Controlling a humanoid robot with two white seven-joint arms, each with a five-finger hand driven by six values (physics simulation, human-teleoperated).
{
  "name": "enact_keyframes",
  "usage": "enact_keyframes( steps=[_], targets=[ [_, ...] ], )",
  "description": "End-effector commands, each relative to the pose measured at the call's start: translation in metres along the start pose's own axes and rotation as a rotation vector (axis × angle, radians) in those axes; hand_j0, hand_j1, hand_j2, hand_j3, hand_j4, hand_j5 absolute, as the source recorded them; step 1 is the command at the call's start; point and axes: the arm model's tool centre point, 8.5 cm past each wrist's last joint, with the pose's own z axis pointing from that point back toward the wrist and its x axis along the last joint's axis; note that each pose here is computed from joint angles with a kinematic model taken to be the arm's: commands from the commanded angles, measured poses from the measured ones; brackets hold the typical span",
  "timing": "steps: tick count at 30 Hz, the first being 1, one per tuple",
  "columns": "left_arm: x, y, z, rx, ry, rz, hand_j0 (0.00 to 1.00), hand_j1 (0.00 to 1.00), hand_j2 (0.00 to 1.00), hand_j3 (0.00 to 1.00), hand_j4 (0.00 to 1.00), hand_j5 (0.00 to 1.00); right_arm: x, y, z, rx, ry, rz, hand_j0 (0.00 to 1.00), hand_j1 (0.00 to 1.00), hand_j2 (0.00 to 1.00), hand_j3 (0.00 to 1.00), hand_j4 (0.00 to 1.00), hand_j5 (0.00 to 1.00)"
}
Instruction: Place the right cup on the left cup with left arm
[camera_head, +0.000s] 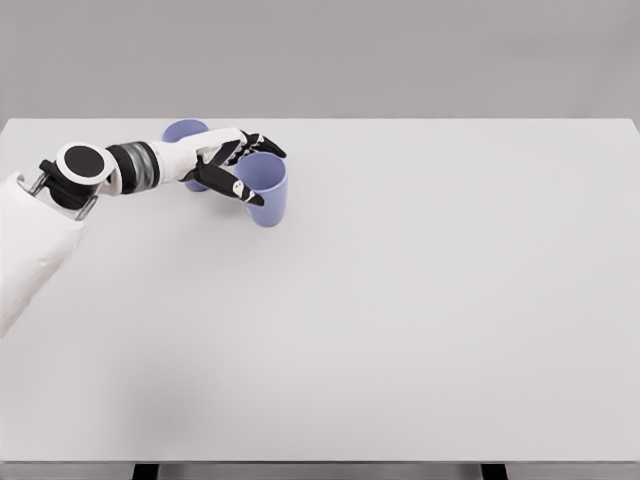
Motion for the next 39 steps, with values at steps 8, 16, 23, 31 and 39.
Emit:
enact_keyframes(
  steps=[8,16,23,31,39],
  targets=[
    [0.018,-0.001,0.002,-0.006,-0.049,-0.022,0.65,0.65,0.65,0.65,0.65,0.65,0.000,0.000,0.000,0.000,0.000,0.000,1.00,1.00,1.00,1.00,1.00,1.00],
    [0.030,0.003,0.008,0.003,-0.078,-0.042,0.65,0.65,0.65,0.65,0.65,0.65,0.000,0.000,0.000,0.000,0.000,0.000,1.00,1.00,1.00,1.00,1.00,1.00],
    [0.038,0.008,0.016,0.020,-0.102,-0.054,0.65,0.65,0.65,0.65,0.65,0.65,0.000,0.000,0.000,0.000,0.000,0.000,1.00,1.00,1.00,1.00,1.00,1.00],
    [0.043,0.015,0.027,0.034,-0.123,-0.051,0.65,0.65,0.65,0.65,0.65,0.65,0.000,0.000,0.000,0.000,0.000,0.000,1.00,1.00,1.00,1.00,1.00,1.00],
    [0.048,0.026,0.037,0.047,-0.134,-0.046,0.65,0.65,0.65,0.65,0.65,0.65,0.000,0.000,0.000,0.000,0.000,0.000,1.00,1.00,1.00,1.00,1.00,1.00]
  ],
)
